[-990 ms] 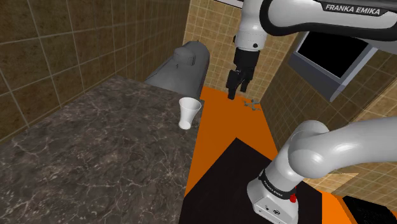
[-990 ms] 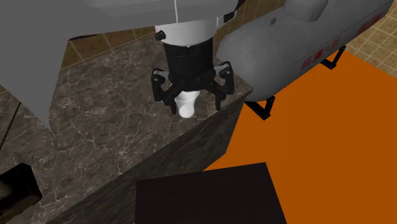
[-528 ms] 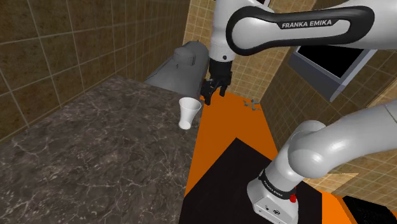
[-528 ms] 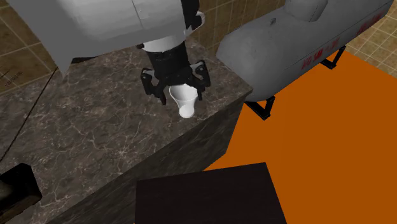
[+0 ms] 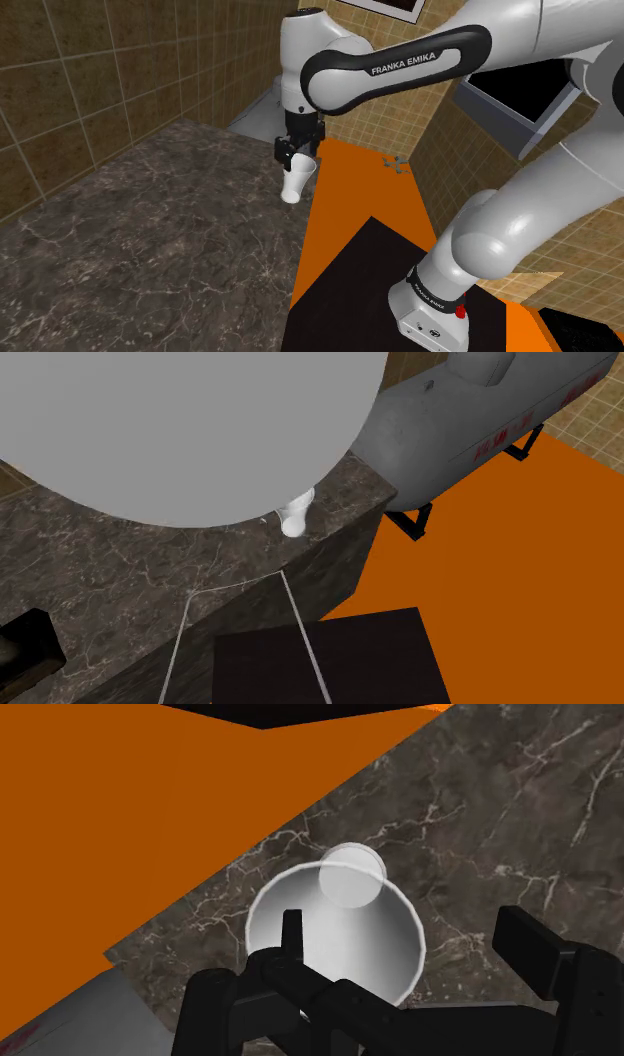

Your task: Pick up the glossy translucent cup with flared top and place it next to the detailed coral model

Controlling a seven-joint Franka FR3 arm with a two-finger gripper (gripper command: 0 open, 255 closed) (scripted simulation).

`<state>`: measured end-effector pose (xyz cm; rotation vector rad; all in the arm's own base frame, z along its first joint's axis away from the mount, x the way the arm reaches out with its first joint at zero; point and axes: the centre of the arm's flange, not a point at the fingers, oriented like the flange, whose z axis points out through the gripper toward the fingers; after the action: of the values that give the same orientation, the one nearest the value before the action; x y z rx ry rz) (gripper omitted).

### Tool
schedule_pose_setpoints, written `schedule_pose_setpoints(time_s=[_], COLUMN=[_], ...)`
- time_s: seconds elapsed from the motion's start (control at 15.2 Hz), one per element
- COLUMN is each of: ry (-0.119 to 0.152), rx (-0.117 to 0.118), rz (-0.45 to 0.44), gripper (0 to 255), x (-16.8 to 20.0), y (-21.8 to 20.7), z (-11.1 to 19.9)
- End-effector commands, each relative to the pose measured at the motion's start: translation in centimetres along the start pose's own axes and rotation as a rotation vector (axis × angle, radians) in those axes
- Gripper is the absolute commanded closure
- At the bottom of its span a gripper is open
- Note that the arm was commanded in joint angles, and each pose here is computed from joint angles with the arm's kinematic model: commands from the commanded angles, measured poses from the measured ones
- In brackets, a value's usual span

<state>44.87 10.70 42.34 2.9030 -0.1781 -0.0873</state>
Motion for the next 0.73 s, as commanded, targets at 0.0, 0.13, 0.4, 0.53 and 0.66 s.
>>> schedule_pose_setpoints(time_s=[0.0, 0.13, 0.4, 0.53, 0.66], ry=[0.015, 0.025, 0.025, 0.025, 0.025], rx=[-0.023, -0.039, -0.039, -0.039, -0.039], rz=[0.010, 0.016, 0.016, 0.016, 0.016], gripper=[0, 0, 0, 0, 0], x=[1.6, 2.9, 3.0, 3.0, 3.0], y=[-1.7, -2.7, -2.6, -2.6, -2.6], z=[1.1, 1.9, 4.0, 5.0, 5.9])
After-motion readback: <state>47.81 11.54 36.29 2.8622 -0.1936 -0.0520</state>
